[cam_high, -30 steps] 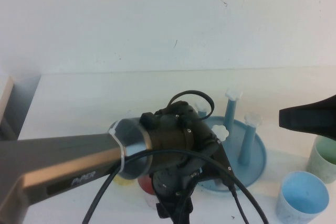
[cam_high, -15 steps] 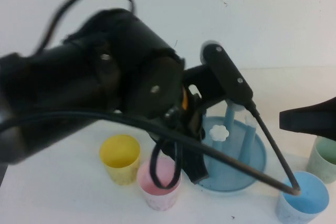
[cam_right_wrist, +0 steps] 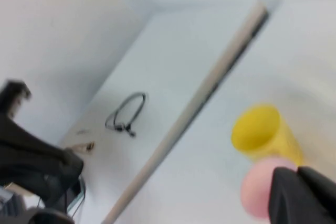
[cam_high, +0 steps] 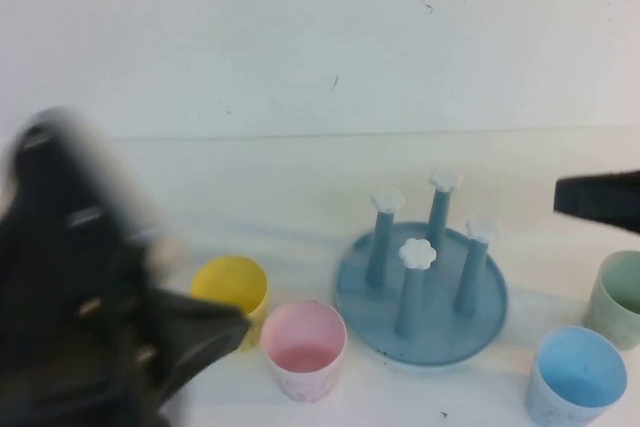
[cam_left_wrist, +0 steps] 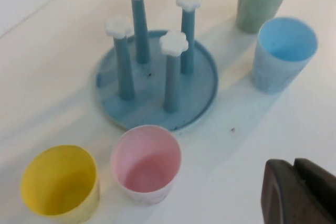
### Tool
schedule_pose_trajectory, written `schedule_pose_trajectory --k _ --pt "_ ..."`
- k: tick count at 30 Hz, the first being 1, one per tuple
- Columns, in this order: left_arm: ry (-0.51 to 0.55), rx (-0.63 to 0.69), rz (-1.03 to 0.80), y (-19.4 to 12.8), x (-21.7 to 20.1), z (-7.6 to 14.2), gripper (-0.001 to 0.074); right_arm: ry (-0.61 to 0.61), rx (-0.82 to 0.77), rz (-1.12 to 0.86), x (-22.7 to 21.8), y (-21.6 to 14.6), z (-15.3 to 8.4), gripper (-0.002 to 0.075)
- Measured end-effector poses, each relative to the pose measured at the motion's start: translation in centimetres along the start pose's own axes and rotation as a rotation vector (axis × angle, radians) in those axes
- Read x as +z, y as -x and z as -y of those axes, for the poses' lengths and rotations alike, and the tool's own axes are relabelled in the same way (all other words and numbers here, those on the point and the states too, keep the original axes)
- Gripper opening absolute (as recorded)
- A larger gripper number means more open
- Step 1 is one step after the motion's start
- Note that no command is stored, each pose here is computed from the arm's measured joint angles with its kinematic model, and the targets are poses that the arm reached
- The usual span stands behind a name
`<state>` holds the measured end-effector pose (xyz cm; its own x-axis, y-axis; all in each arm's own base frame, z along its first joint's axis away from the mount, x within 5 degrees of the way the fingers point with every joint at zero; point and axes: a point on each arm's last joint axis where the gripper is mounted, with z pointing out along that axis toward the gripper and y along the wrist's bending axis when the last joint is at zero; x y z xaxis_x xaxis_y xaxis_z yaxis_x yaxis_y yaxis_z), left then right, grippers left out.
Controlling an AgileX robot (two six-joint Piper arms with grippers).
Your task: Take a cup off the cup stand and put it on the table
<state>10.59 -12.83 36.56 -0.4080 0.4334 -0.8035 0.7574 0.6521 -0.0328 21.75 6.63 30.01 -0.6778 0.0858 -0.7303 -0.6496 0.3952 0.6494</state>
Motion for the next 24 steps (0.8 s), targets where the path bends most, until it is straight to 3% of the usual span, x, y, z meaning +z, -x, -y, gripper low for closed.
schedule_pose_trajectory --k 7,13,20,24 --pt "-0.069 -0.139 0.246 -5.8 -2.2 0.2 0.0002 0.056 -0.315 0.204 -2.1 1.2 -6.1 0.0" --pt "-0.081 -0.166 0.41 -9.5 -3.0 -0.1 0.0 -0.047 -0.641 0.332 -4.7 0.0 -12.2 -0.0001" --pt "-0.099 -0.197 0.411 -12.0 -2.5 -0.1 -0.0001 -0.154 -0.932 0.446 -7.4 -3.5 -18.3 -0.0001" --pt "-0.102 -0.208 0.379 -12.9 -1.9 -0.1 -0.0001 -0.182 -1.052 0.452 -8.2 -5.5 -20.2 -0.0001"
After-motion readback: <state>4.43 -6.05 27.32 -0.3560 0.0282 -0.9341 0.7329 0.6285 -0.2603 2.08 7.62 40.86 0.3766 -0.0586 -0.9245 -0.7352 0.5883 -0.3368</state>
